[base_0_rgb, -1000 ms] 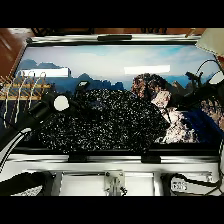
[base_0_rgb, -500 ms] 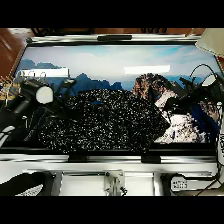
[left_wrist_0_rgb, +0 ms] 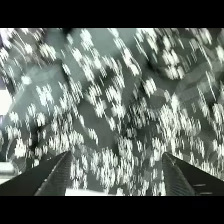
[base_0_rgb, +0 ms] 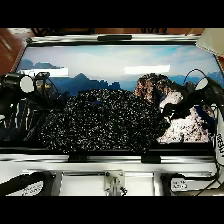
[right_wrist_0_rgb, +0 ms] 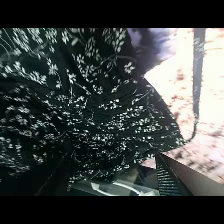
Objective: Fold the shirts.
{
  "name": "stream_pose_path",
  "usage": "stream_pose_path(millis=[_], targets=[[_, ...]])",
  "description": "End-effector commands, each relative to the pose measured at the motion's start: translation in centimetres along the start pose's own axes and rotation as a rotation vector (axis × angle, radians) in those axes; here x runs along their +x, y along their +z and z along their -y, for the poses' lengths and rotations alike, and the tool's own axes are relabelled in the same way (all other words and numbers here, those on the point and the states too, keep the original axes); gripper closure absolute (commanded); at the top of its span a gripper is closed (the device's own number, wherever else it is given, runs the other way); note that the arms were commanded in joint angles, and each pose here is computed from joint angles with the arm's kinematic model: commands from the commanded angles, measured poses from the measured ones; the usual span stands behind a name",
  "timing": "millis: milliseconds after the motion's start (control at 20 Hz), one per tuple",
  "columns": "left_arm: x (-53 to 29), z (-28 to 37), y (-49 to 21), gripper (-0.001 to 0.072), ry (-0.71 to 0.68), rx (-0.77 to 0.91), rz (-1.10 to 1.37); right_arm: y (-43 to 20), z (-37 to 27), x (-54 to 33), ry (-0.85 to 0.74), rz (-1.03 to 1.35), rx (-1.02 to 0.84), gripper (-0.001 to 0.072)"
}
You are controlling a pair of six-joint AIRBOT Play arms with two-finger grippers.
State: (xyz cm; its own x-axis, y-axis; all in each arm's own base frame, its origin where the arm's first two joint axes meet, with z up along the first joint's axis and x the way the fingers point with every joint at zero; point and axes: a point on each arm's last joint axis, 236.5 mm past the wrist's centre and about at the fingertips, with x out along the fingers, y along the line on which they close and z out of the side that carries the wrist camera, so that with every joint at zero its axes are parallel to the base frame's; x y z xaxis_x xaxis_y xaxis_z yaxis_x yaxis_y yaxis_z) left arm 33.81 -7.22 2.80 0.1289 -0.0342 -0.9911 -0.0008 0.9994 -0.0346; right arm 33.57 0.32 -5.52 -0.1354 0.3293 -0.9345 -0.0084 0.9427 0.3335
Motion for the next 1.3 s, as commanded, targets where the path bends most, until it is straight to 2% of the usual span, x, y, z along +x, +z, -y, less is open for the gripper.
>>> stream_pose_path(millis=[0,200,500,800,1250], targets=[[2.2,1.2,4.6,0.0038,-0.103,-0.085,0.116,-0.1,-0.3,1.5,-0.041,-0.019,-0.057,0.0087],[6.1,3.1,7.8,0.0038,-0.172,-0.124,0.128,0.7,0.1,1.7,-0.067,0.006,-0.064,0.0088],[10.7,3.6,11.4,0.0038,-0.17,-0.088,0.139,2.0,0.5,3.1,-0.063,0.031,-0.053,0.0088],[8.6,4.5,17.7,0.004,-0.192,-0.03,0.361,2.6,0.4,4.5,-0.031,0.025,-0.06,0.0088],[13.9,7.6,17.0,0.004,-0.284,-0.05,0.261,2.6,0.2,5.0,-0.014,0.016,-0.062,0.0089]])
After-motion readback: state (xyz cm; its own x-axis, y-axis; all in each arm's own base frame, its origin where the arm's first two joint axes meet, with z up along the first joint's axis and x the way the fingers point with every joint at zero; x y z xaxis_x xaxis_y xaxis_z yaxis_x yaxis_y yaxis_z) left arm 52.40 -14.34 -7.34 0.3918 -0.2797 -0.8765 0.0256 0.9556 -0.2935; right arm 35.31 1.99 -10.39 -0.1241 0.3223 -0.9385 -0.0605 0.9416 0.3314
